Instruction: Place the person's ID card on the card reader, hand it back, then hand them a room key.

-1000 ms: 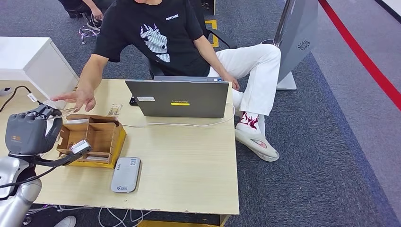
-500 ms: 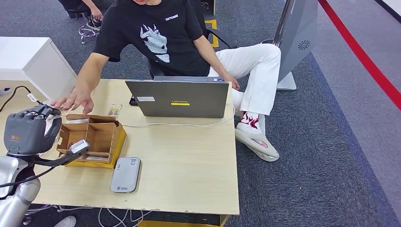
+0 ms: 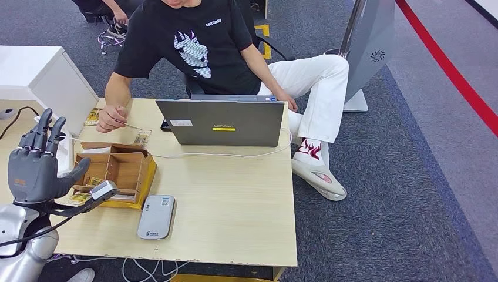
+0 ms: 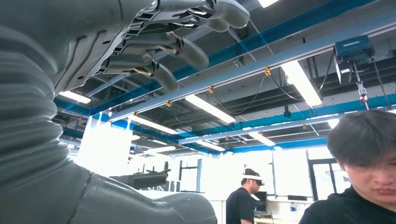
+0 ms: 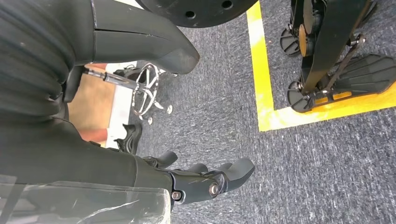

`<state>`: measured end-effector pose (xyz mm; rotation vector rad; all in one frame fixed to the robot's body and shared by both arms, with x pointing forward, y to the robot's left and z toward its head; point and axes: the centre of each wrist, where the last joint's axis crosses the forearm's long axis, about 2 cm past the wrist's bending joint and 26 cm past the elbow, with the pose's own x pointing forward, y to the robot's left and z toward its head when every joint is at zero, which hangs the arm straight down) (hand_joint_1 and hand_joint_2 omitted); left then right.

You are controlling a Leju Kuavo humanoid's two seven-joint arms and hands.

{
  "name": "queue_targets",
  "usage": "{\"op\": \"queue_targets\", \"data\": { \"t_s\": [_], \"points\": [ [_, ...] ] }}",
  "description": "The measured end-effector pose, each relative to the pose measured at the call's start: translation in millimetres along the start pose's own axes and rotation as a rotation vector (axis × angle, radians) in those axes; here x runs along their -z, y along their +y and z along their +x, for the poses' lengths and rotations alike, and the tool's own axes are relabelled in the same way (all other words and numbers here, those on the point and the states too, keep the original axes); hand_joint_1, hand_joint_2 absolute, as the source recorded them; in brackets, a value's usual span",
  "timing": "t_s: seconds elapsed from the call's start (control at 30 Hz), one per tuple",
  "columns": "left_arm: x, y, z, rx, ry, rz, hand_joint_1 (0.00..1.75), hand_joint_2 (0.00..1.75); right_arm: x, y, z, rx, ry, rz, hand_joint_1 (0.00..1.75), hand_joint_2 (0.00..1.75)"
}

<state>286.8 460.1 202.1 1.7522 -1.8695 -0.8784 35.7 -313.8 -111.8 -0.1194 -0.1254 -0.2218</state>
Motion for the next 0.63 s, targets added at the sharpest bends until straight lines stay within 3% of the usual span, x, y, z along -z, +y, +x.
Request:
{"op": "queue_targets", "data": {
  "t_s": [0.27, 0.33, 0.4, 0.47, 0.57, 0.63],
  "points": [
    [-1, 1, 2, -0.013, 0.008, 0.008, 0.0, 1.75, 0, 0, 0, 0.002, 0.0, 0.0, 0.0, 1.75],
    [-5, 3, 8, -0.122, 0.053, 0.06, 0.0, 1.75, 0, 0, 0, 0.009, 0.001, -0.002, 0.0, 1.75],
    [-29, 11, 16, -0.417, 0.203, 0.165, 0.0, 1.75, 0, 2, -2, 0.038, 0.006, -0.009, 0.0, 1.75],
    [-70, 22, 5, -0.639, 0.337, 0.214, 0.0, 1.75, 0, 3, -5, 0.071, 0.012, -0.014, 0.0, 1.75],
    [-113, 29, -28, -0.668, 0.44, 0.162, 0.0, 1.75, 0, 2, -7, 0.092, 0.017, -0.015, 0.0, 1.75],
    [-130, 32, -40, -0.678, 0.504, 0.16, 0.0, 1.75, 0, 1, -7, 0.098, 0.019, -0.016, 0.0, 1.75]
  ]
}}
